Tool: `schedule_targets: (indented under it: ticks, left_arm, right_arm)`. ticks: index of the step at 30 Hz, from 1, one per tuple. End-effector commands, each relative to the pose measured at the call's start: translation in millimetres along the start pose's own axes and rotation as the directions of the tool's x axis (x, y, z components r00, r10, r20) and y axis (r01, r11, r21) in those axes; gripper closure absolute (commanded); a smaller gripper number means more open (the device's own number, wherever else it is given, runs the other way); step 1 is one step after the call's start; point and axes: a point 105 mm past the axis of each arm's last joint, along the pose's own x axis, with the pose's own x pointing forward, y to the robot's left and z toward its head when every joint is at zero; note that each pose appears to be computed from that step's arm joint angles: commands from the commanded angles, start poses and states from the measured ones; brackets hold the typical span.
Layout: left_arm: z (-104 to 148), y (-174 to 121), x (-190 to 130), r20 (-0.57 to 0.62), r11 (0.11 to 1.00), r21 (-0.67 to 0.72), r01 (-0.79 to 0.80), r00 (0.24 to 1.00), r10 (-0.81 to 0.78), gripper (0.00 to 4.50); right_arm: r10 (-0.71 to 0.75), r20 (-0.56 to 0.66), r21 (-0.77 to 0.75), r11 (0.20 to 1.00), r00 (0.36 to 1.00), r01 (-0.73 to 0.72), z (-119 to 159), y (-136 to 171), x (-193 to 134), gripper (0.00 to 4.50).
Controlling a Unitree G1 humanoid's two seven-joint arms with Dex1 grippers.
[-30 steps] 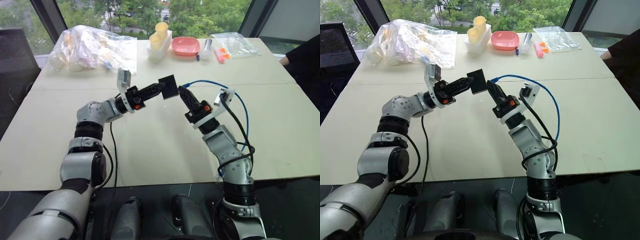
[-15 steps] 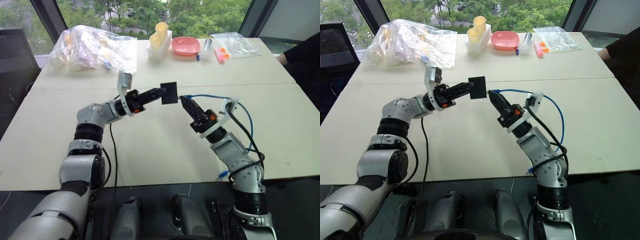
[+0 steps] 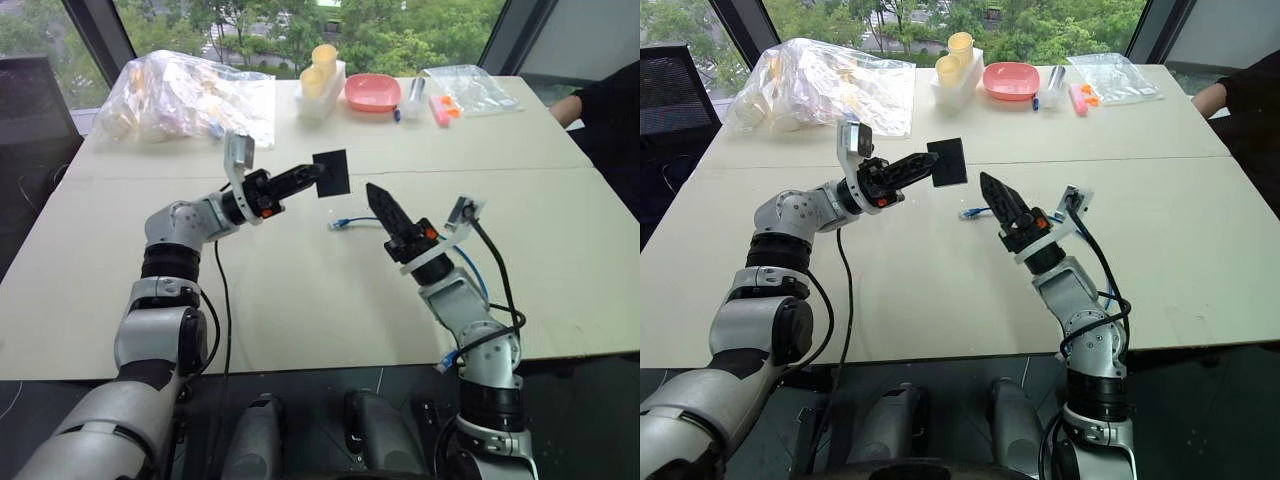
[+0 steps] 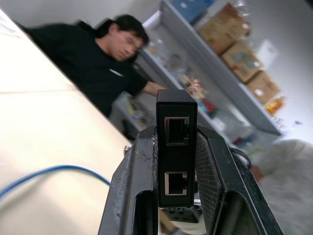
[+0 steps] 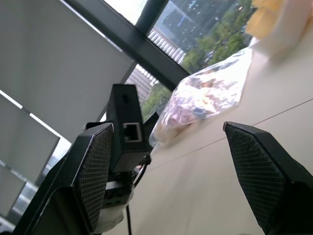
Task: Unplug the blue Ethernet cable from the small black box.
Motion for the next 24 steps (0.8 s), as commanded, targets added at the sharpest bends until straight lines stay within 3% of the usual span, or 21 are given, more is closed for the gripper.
schedule_targets:
  ticks: [1, 5, 7, 12, 18, 19, 24]
  left_arm:
    - [16.1, 21.4, 7.4, 0.022, 0.923, 0.318, -0.216, 0.975, 0.220, 3.98]
    - [6.2, 36.7, 8.7, -0.001, 0.713, 0.644, -0.275, 0.933, 0.360, 3.98]
    - [-2.7, 46.5, 9.9, 0.030, 0.606, 0.734, -0.307, 0.906, 0.422, 3.98]
    - [-24.3, 67.5, 8.7, 0.120, 0.478, 0.780, -0.403, 0.847, 0.518, 3.98]
    - [-36.1, 82.4, 1.2, 0.210, 0.395, 0.767, -0.506, 0.779, 0.591, 3.98]
    - [-35.9, 83.5, -0.1, 0.217, 0.394, 0.759, -0.518, 0.773, 0.596, 2.95]
    - [-35.3, 87.1, -8.4, 0.228, 0.387, 0.747, -0.540, 0.756, 0.614, 1.10]
  right_arm:
    - [-0.094, 0.007, -0.247, 0.964, 0.996, 0.093, 22.5, -16.1, -8.2, 0.77]
    - [-0.106, -0.095, -0.495, 0.868, 0.990, 0.045, 24.0, -12.2, -16.5, 0.77]
    - [-0.110, -0.158, -0.594, 0.804, 0.981, -0.006, 18.9, -9.3, -20.1, 0.77]
    - [-0.080, -0.284, -0.673, 0.726, 0.955, -0.139, -3.9, 1.8, -22.2, 0.77]
    - [-0.066, -0.296, -0.674, 0.721, 0.953, -0.159, -12.9, 6.7, -19.5, 0.77]
    - [-0.065, -0.295, -0.674, 0.721, 0.953, -0.159, -13.4, 6.6, -19.4, 0.71]
    - [-0.067, -0.293, -0.674, 0.722, 0.954, -0.156, -15.0, 5.2, -20.2, 0.71]
